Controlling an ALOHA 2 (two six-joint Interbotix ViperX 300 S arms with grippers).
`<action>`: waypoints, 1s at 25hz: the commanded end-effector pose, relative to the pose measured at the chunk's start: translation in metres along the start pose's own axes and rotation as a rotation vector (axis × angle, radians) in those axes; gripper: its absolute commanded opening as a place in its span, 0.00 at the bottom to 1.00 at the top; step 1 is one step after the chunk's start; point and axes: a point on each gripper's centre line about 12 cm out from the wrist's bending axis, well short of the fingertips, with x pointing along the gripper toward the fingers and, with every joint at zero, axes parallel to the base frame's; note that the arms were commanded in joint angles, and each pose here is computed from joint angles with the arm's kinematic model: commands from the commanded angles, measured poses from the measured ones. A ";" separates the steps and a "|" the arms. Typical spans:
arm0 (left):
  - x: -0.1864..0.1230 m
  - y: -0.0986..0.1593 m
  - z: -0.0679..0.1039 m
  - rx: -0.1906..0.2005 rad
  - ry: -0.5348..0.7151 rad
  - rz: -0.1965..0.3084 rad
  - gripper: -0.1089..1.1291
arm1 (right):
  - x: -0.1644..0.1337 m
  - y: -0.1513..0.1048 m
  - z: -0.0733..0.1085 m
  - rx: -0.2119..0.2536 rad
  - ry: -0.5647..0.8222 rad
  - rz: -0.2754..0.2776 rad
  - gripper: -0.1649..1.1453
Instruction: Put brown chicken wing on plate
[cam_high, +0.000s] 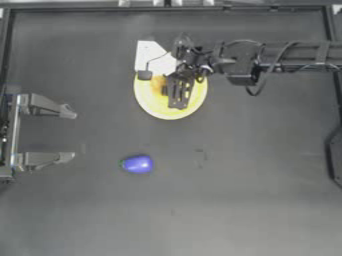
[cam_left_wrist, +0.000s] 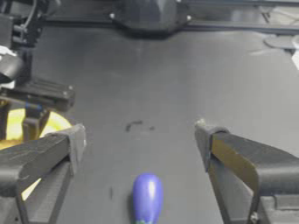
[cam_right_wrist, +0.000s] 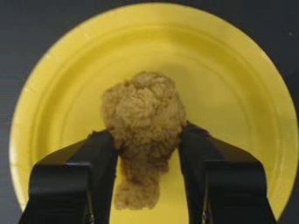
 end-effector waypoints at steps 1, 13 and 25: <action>0.003 0.000 0.005 -0.006 -0.009 0.002 0.92 | -0.013 -0.006 0.012 0.027 -0.038 -0.001 0.87; 0.003 0.000 0.004 -0.005 -0.005 0.002 0.92 | -0.028 -0.007 0.017 0.037 -0.054 -0.001 0.88; 0.003 0.002 0.004 -0.008 -0.003 0.011 0.92 | -0.115 0.032 0.027 -0.016 -0.229 0.015 0.88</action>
